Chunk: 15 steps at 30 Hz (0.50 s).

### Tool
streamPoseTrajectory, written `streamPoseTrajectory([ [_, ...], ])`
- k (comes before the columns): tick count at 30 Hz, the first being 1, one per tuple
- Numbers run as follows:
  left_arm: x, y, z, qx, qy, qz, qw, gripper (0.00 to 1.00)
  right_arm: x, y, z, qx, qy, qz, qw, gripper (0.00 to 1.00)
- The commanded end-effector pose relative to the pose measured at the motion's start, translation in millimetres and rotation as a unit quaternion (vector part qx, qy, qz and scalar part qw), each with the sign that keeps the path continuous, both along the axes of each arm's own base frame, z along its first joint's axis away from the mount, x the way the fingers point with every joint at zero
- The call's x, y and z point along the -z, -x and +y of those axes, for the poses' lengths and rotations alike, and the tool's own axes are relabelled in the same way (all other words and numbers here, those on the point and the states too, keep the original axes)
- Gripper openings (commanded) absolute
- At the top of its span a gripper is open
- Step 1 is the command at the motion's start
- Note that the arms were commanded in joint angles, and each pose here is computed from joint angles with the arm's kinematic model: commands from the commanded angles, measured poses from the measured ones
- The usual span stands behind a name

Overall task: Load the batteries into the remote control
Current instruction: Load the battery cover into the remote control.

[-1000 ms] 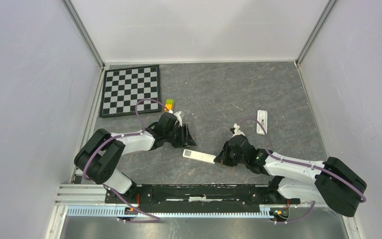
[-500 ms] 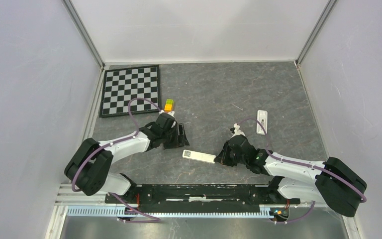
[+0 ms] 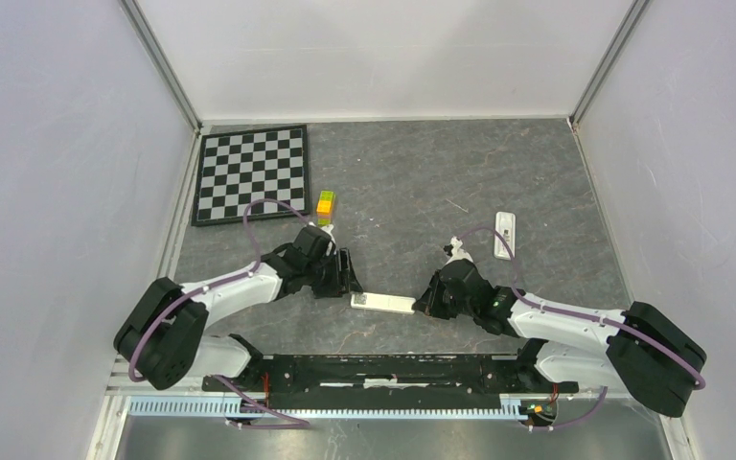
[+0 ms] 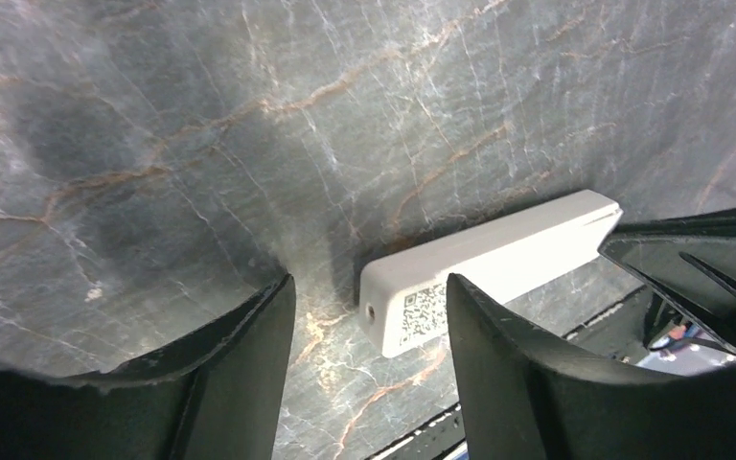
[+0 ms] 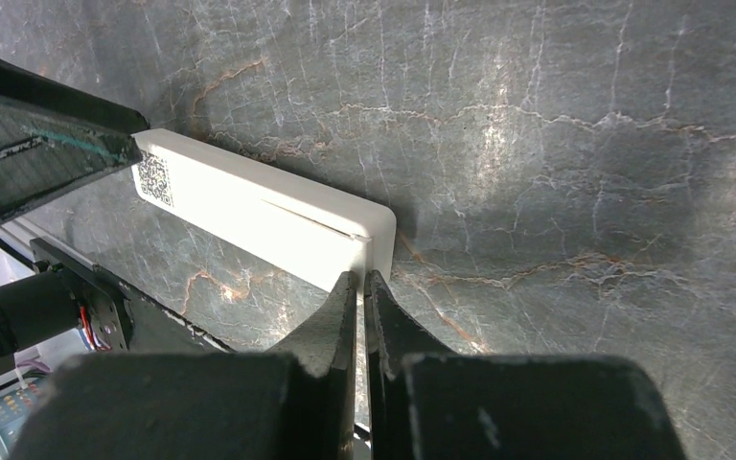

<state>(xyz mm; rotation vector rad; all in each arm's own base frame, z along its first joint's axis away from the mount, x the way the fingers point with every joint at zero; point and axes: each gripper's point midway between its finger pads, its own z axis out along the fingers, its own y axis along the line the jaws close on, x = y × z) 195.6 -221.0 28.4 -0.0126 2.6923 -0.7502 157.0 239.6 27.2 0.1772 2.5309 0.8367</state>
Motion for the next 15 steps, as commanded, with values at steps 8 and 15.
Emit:
streamPoseTrajectory([
  [8, -8.0, 19.0, -16.6, 0.007, 0.071, 0.023, 0.997, 0.56, 6.6, -7.6, -4.5, 0.011, 0.021, -0.014, 1.0, 0.06],
  [15, -4.1, 25.0, -24.5, 0.015, 0.082, 0.035, 0.996, 0.43, 6.2, -5.7, -0.3, -0.001, 0.014, -0.013, 1.0, 0.04],
])
